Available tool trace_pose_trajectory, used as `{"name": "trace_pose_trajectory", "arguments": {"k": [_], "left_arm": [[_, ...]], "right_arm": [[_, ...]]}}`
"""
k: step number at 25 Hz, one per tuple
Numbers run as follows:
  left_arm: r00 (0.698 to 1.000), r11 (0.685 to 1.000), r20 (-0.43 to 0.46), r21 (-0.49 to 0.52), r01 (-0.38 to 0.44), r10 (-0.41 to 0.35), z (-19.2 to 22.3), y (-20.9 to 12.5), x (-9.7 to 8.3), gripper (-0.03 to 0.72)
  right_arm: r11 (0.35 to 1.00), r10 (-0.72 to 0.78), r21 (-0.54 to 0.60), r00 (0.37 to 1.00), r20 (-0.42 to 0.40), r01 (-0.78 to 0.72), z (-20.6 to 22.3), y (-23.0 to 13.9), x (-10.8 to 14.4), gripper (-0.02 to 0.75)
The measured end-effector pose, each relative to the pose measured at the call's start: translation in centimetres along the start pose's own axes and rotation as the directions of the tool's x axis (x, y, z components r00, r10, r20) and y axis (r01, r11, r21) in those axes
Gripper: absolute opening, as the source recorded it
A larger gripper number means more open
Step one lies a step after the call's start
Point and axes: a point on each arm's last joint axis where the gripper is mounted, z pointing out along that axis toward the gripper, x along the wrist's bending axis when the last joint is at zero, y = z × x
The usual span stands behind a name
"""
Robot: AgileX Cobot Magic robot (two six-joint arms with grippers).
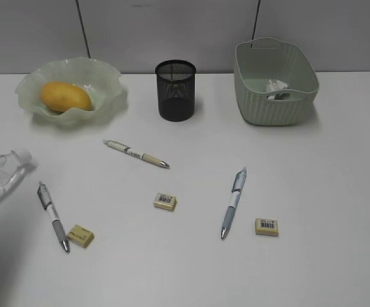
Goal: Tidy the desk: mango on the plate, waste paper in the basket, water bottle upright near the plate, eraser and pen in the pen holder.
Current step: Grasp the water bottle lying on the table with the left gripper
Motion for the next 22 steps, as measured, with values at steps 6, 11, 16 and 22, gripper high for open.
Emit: {"name": "trace_pose_trajectory", "arguments": {"k": [6,11,16,22], "left_arm": [[0.995,0.985,0.041,0.141,-0.095,0.09,4.3,0.9,-0.1,0.582],[0.986,0.96,0.075,0.226,-0.163,0.15,7.5,1.2,-0.3,0.592],[0.982,0.951,0.063,0.242,-0.19,0.18,9.2,3.2,0.5,0.592],[0.975,0.93,0.14,0.302,-0.207,0.172,11.9,5.0,0.9,0.592]], "right_arm": [[1.0,0.001,-0.009,1.0,-0.001,-0.001,0.1,0.0,0.0,0.585],[1.0,0.001,-0.009,1.0,-0.001,-0.001,0.1,0.0,0.0,0.585],[1.0,0.003,-0.009,1.0,-0.001,-0.003,0.1,0.0,0.0,0.585],[1.0,0.003,-0.009,1.0,-0.001,-0.003,0.1,0.0,0.0,0.585]]}}
